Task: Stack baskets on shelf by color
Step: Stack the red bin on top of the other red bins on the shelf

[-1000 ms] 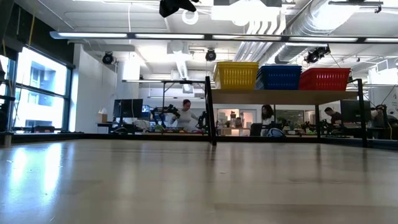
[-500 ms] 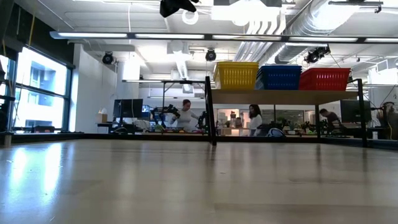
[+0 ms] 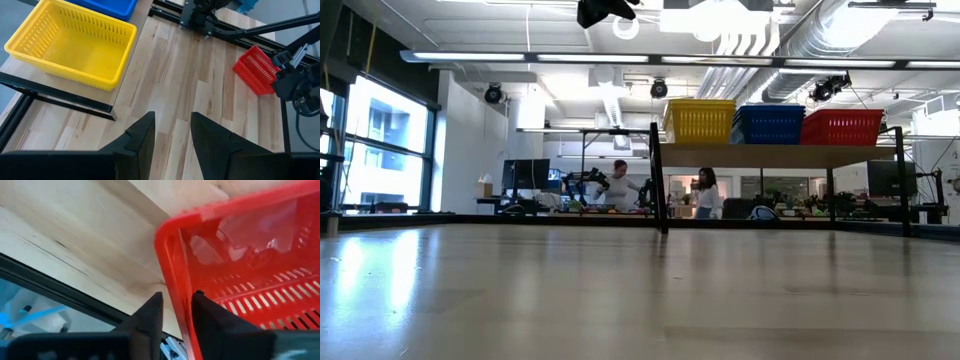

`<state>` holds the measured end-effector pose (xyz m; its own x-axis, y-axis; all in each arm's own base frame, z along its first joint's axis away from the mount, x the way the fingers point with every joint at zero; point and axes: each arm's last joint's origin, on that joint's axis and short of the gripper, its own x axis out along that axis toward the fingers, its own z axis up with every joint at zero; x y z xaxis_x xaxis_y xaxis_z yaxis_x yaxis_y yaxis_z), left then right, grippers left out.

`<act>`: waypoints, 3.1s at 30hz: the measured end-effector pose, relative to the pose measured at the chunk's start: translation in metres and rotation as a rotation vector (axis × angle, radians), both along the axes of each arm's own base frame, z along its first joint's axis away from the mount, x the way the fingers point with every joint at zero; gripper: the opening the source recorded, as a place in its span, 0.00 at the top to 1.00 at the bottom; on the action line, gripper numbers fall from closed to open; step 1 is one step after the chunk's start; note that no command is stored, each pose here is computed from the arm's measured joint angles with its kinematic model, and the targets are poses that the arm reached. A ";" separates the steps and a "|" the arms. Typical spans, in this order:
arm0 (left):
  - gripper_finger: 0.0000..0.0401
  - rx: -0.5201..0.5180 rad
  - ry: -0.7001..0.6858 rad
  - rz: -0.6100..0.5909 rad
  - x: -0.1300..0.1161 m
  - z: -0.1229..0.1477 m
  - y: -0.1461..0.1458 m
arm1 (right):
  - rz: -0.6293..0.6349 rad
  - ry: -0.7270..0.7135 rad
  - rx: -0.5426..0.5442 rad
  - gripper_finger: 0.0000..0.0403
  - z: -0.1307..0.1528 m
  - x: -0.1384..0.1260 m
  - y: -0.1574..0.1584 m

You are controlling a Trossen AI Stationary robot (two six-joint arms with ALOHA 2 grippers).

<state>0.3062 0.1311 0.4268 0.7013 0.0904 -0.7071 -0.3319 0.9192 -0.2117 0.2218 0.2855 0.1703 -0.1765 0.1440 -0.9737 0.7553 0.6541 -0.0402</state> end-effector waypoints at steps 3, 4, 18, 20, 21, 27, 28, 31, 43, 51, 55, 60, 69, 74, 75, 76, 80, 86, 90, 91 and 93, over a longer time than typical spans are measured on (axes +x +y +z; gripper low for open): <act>0.71 0.000 0.000 0.000 0.000 0.000 0.000 | 0.000 0.025 0.008 0.87 -0.003 0.000 0.001; 0.71 0.000 0.000 0.000 0.000 0.000 0.000 | 0.000 0.027 0.012 0.90 -0.003 0.000 0.001; 0.71 0.001 -0.001 0.002 0.000 0.000 0.001 | -0.009 -0.151 -0.002 1.00 0.022 0.017 0.008; 0.71 0.001 -0.001 0.003 0.000 0.000 0.001 | -0.002 -0.206 -0.019 1.00 0.031 0.022 0.008; 0.71 0.001 -0.001 0.002 0.000 0.000 0.001 | 0.007 -0.236 -0.024 1.00 0.036 0.026 0.009; 0.71 0.005 -0.009 0.005 0.000 0.001 0.002 | 0.065 -0.364 -0.102 1.00 0.066 0.047 -0.003; 0.71 0.005 -0.009 0.007 0.000 0.001 0.003 | 0.082 -0.374 -0.123 1.00 0.071 0.050 -0.006; 0.71 0.004 -0.009 0.018 -0.002 0.001 0.006 | 0.129 -0.382 -0.188 1.00 0.083 0.057 -0.017; 0.71 0.010 -0.019 0.106 -0.020 0.006 0.029 | 0.239 -0.412 -0.470 1.00 0.141 0.048 -0.078; 0.71 0.012 -0.019 0.144 -0.027 0.006 0.039 | 0.278 -0.482 -0.562 1.00 0.177 0.017 -0.132; 0.71 0.012 -0.019 0.150 -0.028 0.006 0.041 | 0.314 -0.493 -0.585 1.00 0.189 0.001 -0.165; 0.71 0.014 -0.018 0.157 -0.028 0.006 0.043 | 0.364 -0.489 -0.607 1.00 0.198 -0.023 -0.205; 0.71 0.014 -0.019 0.157 -0.028 0.006 0.043 | 0.460 -0.474 -0.701 1.00 0.221 -0.063 -0.269; 0.71 0.016 -0.021 0.157 -0.028 0.006 0.043 | 0.532 -0.399 -0.746 1.00 0.228 -0.079 -0.297; 0.71 0.016 -0.022 0.157 -0.028 0.006 0.043 | 0.553 -0.380 -0.747 1.00 0.229 -0.081 -0.302; 0.71 0.016 -0.022 0.157 -0.028 0.006 0.043 | 0.579 -0.360 -0.743 1.00 0.229 -0.083 -0.306; 0.71 0.017 -0.022 0.158 -0.028 0.006 0.043 | 0.705 -0.276 -0.703 1.00 0.229 -0.087 -0.323; 0.71 0.019 -0.021 0.160 -0.028 0.006 0.043 | 0.850 -0.144 -0.658 1.00 0.228 -0.096 -0.349; 0.71 0.019 -0.021 0.160 -0.028 0.006 0.043 | 0.899 -0.093 -0.616 1.00 0.227 -0.103 -0.363; 0.71 0.019 -0.021 0.160 -0.028 0.006 0.043 | 0.914 -0.085 -0.599 1.00 0.227 -0.104 -0.366; 0.71 0.018 -0.021 0.161 -0.028 0.006 0.043 | 0.940 -0.073 -0.561 1.00 0.224 -0.103 -0.373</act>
<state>0.2779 0.1739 0.4331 0.6915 0.2153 -0.6895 -0.4706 0.8585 -0.2039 0.1187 -0.0880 0.3946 0.0769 -0.4845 -0.8714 -0.0229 0.8729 -0.4873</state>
